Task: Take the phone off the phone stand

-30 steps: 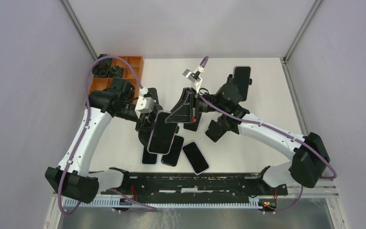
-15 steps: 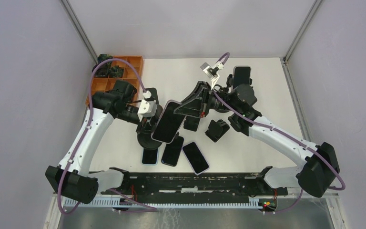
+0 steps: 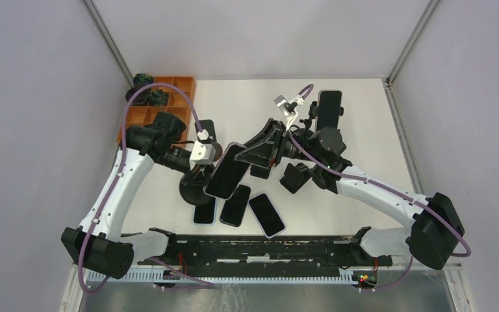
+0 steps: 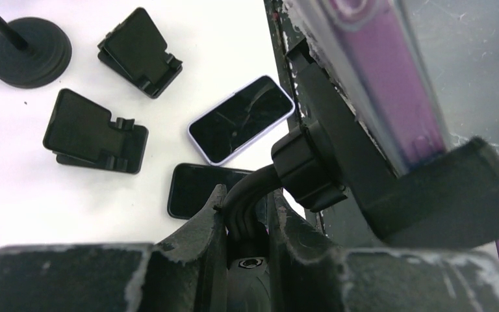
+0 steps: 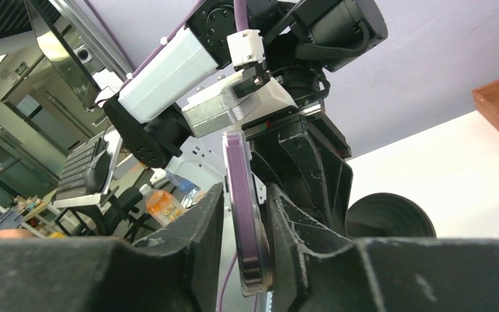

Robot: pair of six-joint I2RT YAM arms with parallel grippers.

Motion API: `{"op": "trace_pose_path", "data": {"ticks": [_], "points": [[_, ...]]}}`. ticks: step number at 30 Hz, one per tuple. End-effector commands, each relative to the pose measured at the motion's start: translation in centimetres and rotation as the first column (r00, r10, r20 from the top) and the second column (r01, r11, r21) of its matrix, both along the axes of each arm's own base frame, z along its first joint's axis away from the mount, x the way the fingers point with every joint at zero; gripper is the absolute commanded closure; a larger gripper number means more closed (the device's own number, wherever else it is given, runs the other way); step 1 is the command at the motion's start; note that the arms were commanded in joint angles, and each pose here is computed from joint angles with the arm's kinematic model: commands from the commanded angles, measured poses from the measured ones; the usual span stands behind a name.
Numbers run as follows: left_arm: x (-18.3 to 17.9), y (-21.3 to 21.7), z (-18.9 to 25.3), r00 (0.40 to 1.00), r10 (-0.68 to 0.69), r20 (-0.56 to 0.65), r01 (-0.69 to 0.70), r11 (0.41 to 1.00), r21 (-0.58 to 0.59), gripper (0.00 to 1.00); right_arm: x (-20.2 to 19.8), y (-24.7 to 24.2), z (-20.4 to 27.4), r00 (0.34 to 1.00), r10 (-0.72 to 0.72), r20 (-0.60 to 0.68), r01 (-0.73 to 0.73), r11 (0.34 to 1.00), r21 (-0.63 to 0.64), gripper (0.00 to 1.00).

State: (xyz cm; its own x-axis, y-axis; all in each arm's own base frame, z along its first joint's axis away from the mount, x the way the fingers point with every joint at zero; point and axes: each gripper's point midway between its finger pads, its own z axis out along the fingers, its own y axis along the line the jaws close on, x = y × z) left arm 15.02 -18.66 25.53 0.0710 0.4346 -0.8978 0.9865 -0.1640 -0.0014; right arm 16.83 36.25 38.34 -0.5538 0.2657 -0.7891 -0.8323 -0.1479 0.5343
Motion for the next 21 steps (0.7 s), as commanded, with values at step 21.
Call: {"op": "trace_pose_path", "data": {"ticks": [21], "points": [[0.0,-1.0,4.4,0.999,-0.016,0.052,0.022,0.993,-0.116,0.98,-2.7,1.3,3.0,0.998,0.025,0.051,-0.032,0.988,0.148,0.83]]}}
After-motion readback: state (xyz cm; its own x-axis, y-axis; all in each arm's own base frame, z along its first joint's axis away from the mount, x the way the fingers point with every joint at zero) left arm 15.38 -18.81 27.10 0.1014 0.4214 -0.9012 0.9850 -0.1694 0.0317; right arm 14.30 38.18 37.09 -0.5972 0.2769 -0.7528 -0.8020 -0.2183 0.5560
